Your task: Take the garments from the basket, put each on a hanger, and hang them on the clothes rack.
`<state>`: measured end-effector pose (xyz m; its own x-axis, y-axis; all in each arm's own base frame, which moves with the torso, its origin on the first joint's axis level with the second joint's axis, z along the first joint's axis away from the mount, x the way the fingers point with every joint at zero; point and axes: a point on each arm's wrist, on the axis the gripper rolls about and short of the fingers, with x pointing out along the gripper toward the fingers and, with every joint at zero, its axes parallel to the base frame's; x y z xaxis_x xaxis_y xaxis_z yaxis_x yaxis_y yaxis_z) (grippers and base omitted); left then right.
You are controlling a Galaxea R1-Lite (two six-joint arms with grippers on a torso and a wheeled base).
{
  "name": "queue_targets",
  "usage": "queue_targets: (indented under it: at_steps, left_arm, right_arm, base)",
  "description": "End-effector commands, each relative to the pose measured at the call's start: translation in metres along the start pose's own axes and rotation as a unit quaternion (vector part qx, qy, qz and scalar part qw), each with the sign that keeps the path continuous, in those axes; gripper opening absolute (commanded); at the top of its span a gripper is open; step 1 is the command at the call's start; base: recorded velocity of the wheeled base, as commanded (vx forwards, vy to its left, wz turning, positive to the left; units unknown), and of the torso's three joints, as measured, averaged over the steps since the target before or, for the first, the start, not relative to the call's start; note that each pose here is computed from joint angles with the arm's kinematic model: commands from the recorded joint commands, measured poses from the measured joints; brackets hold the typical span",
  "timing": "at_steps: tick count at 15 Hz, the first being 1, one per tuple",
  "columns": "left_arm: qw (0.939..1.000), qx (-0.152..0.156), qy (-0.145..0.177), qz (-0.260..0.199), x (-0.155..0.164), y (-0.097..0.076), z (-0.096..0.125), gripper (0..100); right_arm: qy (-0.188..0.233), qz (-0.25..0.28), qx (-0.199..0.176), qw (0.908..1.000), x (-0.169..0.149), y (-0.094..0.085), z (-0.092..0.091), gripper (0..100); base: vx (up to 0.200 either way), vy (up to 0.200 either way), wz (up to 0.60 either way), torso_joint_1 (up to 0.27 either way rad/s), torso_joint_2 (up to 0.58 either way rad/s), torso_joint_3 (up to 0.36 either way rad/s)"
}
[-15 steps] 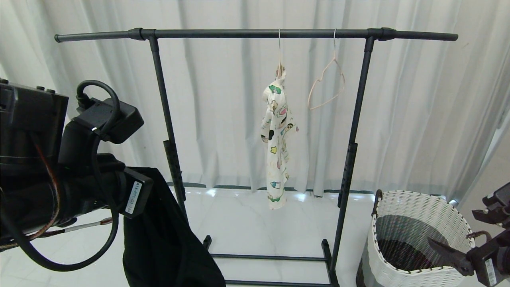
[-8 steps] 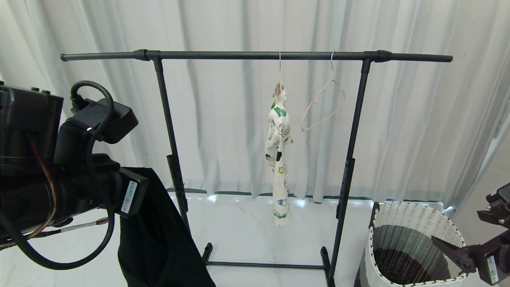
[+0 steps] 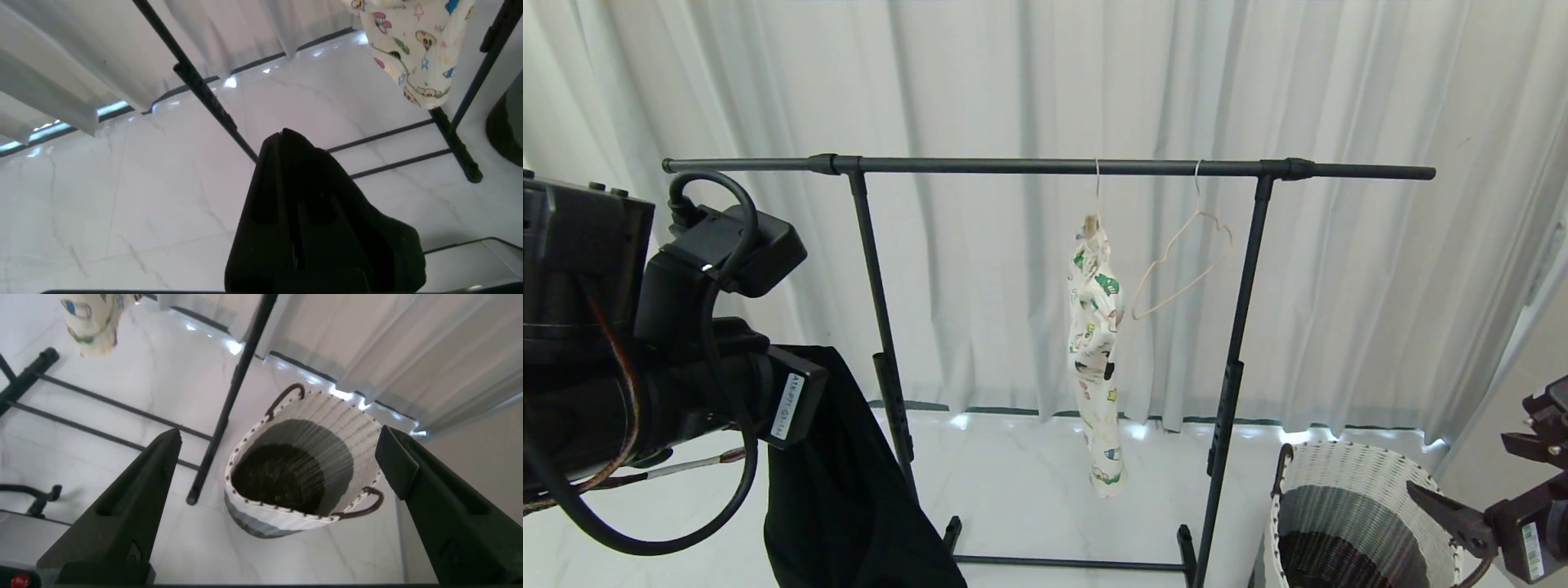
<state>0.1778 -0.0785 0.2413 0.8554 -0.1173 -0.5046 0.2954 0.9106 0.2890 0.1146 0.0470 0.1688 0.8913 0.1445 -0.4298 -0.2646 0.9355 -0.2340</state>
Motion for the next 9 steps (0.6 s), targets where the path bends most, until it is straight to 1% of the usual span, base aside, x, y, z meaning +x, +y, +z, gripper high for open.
queue_targets:
  at_steps: [1, 9]
  left_arm:
    - [1.0, 0.0, 0.0, 0.0, 0.0, 0.0, -0.0001, 0]
    - [1.0, 0.0, -0.001, 0.0, -0.0005, 0.0001, 0.0, 0]
  right_arm:
    - [0.0, 0.0, 0.0, 1.0, 0.0003, 0.0001, 0.0, 100]
    - [0.004, -0.008, 0.004, 1.0, 0.0007, -0.0019, -0.0019, 100]
  base:
    - [0.0, 0.0, 0.0, 0.217, -0.5, -0.261]
    - [0.0, 0.0, 0.0, 0.24, -0.52, -0.284]
